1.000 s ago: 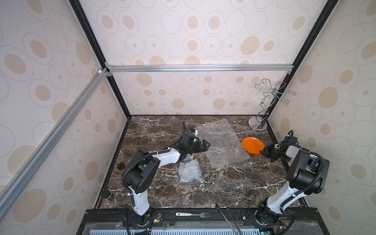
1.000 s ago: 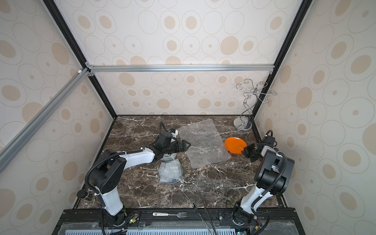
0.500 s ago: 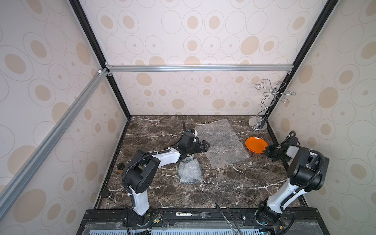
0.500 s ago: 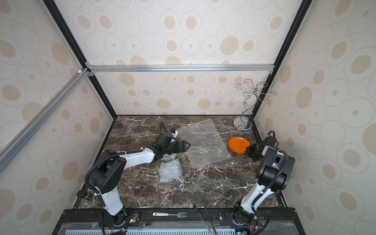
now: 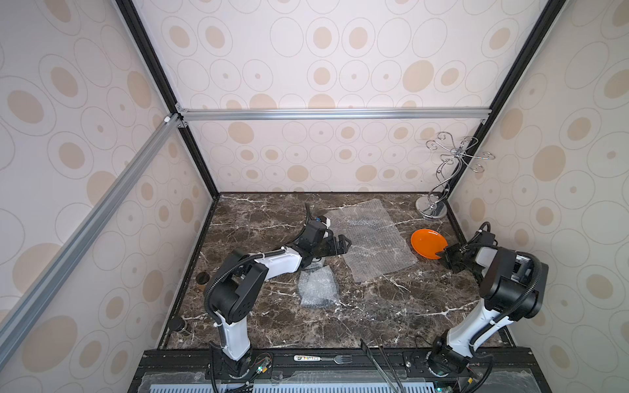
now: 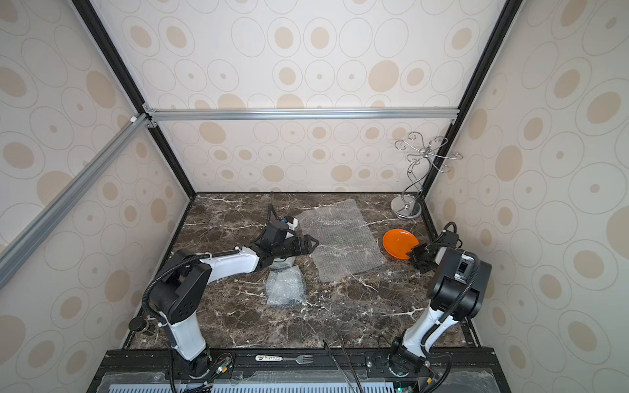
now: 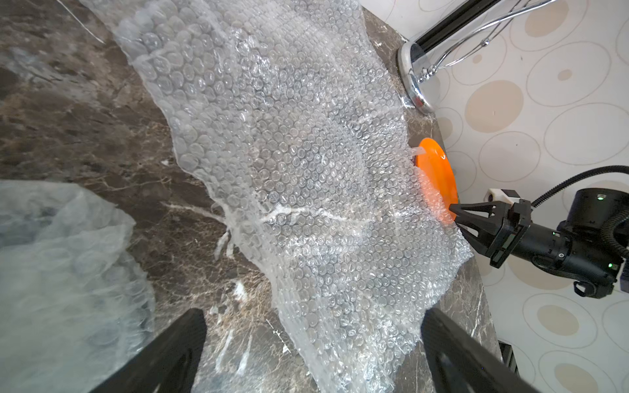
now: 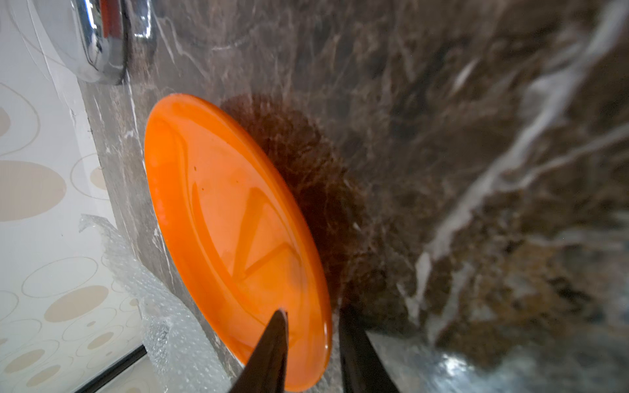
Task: Unpack dinner plates from bubble wrap
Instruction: Place the plate at the center of the board.
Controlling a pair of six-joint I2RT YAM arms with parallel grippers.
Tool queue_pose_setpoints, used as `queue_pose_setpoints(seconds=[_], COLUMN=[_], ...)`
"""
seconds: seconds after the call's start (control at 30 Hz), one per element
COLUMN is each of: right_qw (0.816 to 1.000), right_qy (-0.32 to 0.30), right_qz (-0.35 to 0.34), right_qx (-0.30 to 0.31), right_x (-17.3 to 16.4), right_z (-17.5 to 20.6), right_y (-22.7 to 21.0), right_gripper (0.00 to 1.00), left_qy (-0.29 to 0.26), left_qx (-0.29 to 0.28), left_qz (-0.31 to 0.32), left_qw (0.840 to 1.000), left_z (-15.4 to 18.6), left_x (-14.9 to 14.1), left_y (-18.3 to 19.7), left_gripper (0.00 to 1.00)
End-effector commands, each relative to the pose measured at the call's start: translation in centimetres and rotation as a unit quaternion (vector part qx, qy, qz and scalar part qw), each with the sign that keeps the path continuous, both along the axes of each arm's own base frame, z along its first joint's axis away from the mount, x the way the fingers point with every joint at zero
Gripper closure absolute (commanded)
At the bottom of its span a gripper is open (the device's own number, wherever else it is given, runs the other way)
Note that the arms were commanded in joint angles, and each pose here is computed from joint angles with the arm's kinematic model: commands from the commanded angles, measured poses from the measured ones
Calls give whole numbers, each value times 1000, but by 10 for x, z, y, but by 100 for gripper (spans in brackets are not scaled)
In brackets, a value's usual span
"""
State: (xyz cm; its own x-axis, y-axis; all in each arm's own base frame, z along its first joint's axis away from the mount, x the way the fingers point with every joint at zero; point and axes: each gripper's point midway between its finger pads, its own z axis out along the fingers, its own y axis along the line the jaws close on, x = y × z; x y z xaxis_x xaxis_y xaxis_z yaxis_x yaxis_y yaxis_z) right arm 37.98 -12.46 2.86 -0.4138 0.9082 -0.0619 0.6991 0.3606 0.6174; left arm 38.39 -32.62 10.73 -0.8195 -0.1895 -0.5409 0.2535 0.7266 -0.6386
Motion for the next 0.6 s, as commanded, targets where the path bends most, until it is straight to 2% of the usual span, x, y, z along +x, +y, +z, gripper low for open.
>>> queue_pose_setpoints(seconds=[0.0, 0.13, 0.23, 0.37, 0.4, 0.43, 0.57], right_qw=[1000, 1000, 999, 996, 994, 993, 983], right_qy=[6, -4, -43, -68, -76, -85, -128], right_qz=[-5, -5, 6, 48, 64, 77, 117], right_qx=[-7, -19, -18, -31, -35, -41, -64], right_x=[-10, -19, -20, -24, -25, -25, -26], right_z=[1, 12, 24, 40, 45, 50, 76], right_y=[5, 9, 18, 41, 47, 52, 70], right_gripper=[63, 47, 36, 24, 10, 1, 1], left_qy=[-13, -14, -13, -10, -8, -8, -3], left_qx=[-5, -3, 4, 3, 4, 3, 8], left_qz=[-2, 0, 0, -4, -4, -3, -2], left_qw=[1000, 1000, 1000, 1000, 1000, 1000, 1000], left_z=[8, 7, 5, 3, 2, 2, -1], left_x=[6, 5, 3, 2, 2, 2, 4], left_y=[-7, -6, -6, -11, -12, -13, -15], left_gripper=[0, 0, 0, 0, 0, 0, 0])
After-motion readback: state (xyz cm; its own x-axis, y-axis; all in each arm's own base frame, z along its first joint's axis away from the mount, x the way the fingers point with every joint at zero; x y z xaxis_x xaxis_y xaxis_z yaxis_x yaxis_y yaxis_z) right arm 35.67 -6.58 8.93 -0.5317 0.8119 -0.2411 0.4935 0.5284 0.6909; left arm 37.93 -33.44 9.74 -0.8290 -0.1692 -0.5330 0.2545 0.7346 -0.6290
